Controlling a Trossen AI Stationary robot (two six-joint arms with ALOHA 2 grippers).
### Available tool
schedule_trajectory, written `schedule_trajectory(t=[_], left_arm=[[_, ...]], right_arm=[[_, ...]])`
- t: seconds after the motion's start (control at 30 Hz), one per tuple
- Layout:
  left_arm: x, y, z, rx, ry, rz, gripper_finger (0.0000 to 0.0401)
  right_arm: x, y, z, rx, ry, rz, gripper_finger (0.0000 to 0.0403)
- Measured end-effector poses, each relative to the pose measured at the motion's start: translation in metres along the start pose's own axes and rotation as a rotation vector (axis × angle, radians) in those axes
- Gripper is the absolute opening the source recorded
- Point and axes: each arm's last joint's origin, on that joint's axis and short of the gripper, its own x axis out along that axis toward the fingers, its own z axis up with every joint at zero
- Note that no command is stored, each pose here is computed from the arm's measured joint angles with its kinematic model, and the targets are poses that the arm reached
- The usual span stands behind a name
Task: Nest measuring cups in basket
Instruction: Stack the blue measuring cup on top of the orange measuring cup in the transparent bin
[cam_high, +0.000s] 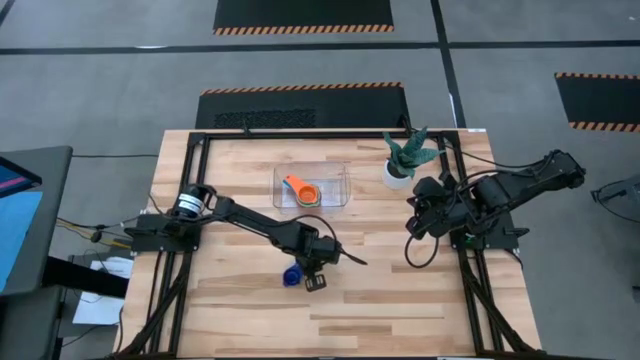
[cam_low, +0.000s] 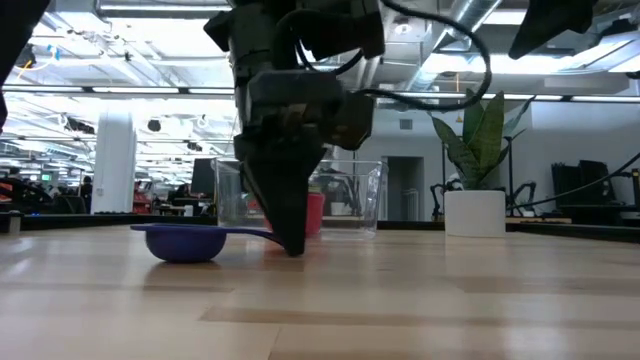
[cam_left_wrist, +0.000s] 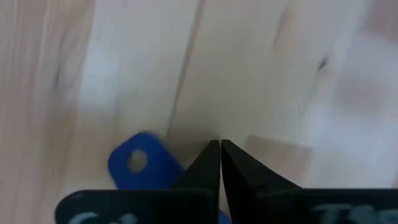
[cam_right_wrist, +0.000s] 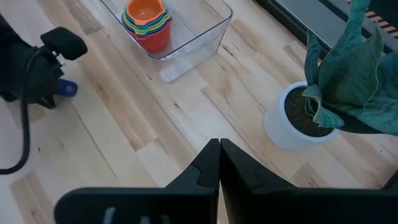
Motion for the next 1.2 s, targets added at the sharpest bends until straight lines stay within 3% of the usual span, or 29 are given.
schedule_trajectory(t=[0.8,0.97,1.1,1.2], left_arm=[[-0.011,0.021,-0.023,0.08,0.213,0.271,0.0],[-0.056,0.016,-0.021,0.101,0.16,0.376,0.0],[-0.084,0.013,-0.038,0.107,0.191,0.496,0.0],[-0.102,0.006,-0.058,0.11,0.196,0.522,0.0]], right_arm=[[0.0,0.002,0.001,0.036,-0.01,0.013,0.0033],[0.0,0.001,0.001,0.036,-0.01,0.013,0.0033],[0.0,0.001,0.001,0.037,-0.011,0.012,0.0033],[0.0,0.002,0.001,0.038,-0.012,0.012,0.0033]])
